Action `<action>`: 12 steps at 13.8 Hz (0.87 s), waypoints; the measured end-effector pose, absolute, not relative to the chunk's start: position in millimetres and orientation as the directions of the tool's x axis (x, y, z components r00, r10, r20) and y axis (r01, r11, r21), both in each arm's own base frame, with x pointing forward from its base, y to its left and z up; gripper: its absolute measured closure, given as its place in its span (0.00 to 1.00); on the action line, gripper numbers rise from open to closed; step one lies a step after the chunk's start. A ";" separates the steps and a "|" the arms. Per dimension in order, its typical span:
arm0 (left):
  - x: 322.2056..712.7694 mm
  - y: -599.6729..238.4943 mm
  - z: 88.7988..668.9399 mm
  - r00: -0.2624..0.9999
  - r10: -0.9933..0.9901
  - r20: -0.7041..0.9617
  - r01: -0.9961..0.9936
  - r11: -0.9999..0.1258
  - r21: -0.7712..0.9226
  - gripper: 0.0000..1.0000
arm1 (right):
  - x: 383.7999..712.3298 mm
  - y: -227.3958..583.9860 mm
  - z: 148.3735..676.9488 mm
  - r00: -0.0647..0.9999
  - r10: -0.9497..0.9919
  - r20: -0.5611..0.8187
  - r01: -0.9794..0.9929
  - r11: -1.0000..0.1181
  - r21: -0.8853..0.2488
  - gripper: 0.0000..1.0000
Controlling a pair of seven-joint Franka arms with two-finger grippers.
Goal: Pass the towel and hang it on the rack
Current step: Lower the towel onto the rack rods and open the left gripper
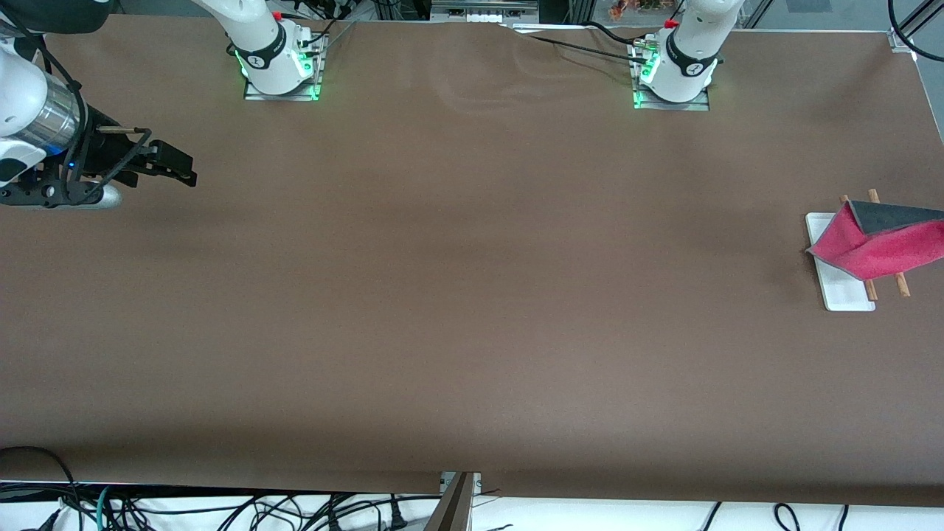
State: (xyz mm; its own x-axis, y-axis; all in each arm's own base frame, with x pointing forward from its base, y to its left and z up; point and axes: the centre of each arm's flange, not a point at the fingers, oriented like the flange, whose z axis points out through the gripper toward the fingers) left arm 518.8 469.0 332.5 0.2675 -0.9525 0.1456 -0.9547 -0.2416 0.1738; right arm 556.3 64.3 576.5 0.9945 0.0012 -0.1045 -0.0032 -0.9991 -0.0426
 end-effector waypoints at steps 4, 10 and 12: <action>524.2 466.9 324.2 0.263 -0.953 0.148 -0.956 -0.238 0.170 0.98 | 556.6 68.9 573.1 0.994 0.016 -0.108 0.013 -0.999 -0.030 0.00; 547.7 440.8 328.3 0.220 -0.964 0.149 -0.967 -0.196 0.162 0.62 | 558.0 69.0 573.5 0.995 0.027 -0.096 0.026 -1.000 -0.013 0.00; 549.9 438.3 329.0 0.218 -0.965 0.148 -0.968 -0.194 0.161 0.44 | 560.0 70.2 573.9 0.996 0.029 -0.087 0.029 -1.000 -0.009 0.00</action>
State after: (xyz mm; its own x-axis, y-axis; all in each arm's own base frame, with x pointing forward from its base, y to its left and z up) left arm 549.9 438.3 329.0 0.2178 -0.9647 0.1479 -0.9677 -0.1937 0.1612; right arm 560.0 70.2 573.9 0.9958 0.0293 -0.0867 0.0286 -0.9995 -0.0094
